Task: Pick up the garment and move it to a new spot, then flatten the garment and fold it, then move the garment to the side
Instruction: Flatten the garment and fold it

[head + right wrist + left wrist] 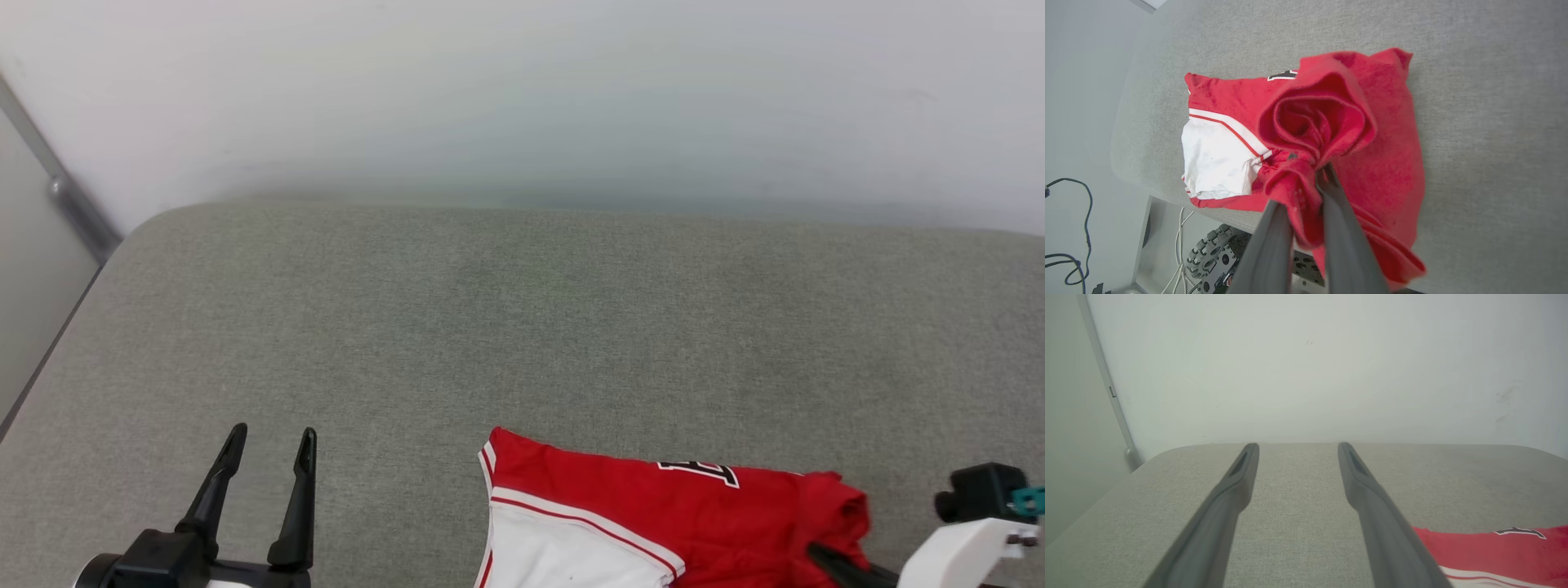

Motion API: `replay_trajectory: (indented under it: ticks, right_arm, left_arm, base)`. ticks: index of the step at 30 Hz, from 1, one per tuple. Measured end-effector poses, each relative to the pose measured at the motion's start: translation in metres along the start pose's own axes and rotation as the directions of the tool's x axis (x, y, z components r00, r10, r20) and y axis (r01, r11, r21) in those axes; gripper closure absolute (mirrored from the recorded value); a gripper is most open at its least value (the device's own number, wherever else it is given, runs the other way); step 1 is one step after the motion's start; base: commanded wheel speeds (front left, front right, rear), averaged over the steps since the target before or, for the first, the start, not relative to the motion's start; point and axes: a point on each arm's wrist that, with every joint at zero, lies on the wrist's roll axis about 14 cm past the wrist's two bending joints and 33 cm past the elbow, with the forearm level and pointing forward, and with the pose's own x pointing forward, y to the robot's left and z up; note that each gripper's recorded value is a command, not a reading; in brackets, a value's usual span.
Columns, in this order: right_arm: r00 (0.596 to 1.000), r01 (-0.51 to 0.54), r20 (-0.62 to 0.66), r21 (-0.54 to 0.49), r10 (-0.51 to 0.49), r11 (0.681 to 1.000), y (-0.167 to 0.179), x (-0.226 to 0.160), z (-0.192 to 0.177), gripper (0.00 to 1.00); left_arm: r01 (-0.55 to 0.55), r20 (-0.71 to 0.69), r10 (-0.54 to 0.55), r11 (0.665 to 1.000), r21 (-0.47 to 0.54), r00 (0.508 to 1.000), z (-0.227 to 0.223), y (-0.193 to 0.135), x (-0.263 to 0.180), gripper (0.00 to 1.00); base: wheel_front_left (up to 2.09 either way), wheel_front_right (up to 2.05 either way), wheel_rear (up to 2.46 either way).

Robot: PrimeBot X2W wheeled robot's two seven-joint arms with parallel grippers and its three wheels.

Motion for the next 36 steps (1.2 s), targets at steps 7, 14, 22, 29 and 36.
replay_trajectory:
  ticks: [7, 14, 22, 29, 36]
  right_arm:
    - [0.974, -0.216, -0.05, 0.089, 0.221, 0.972, 0.05, 0.024, -0.022, 1.0]
    - [0.897, -0.415, -0.081, 0.181, 0.434, 0.891, 0.11, 0.052, -0.035, 1.0]
    - [0.872, -0.451, -0.109, 0.203, 0.478, 0.869, 0.136, 0.088, -0.043, 1.0]
    - [0.855, -0.461, -0.156, 0.207, 0.494, 0.863, 0.15, 0.108, -0.052, 0.0]
    - [0.836, -0.505, -0.132, 0.193, 0.533, 0.841, 0.168, 0.109, -0.044, 0.0]
  left_arm:
    - [-0.027, 0.005, 0.027, 0.999, 0.018, 1.0, 0.004, 0.012, -0.006, 0.0]
    - [-0.067, 0.017, 0.067, 0.997, 0.027, 0.998, 0.01, 0.025, -0.011, 0.0]
    - [-0.106, 0.006, 0.105, 0.994, 0.035, 0.994, 0.008, 0.035, -0.018, 0.0]
    - [-0.123, -0.004, 0.124, 0.992, 0.038, 0.992, 0.006, 0.039, -0.019, 0.0]
    - [-0.114, -0.014, 0.115, 0.993, 0.03, 0.993, 0.002, 0.035, -0.017, 0.0]
  base:
    - [0.0, 0.0, 0.0]
    - [0.0, 0.0, 0.0]
    - [0.0, 0.0, 0.0]
    - [0.0, 0.0, 0.0]
    - [0.0, 0.0, 0.0]
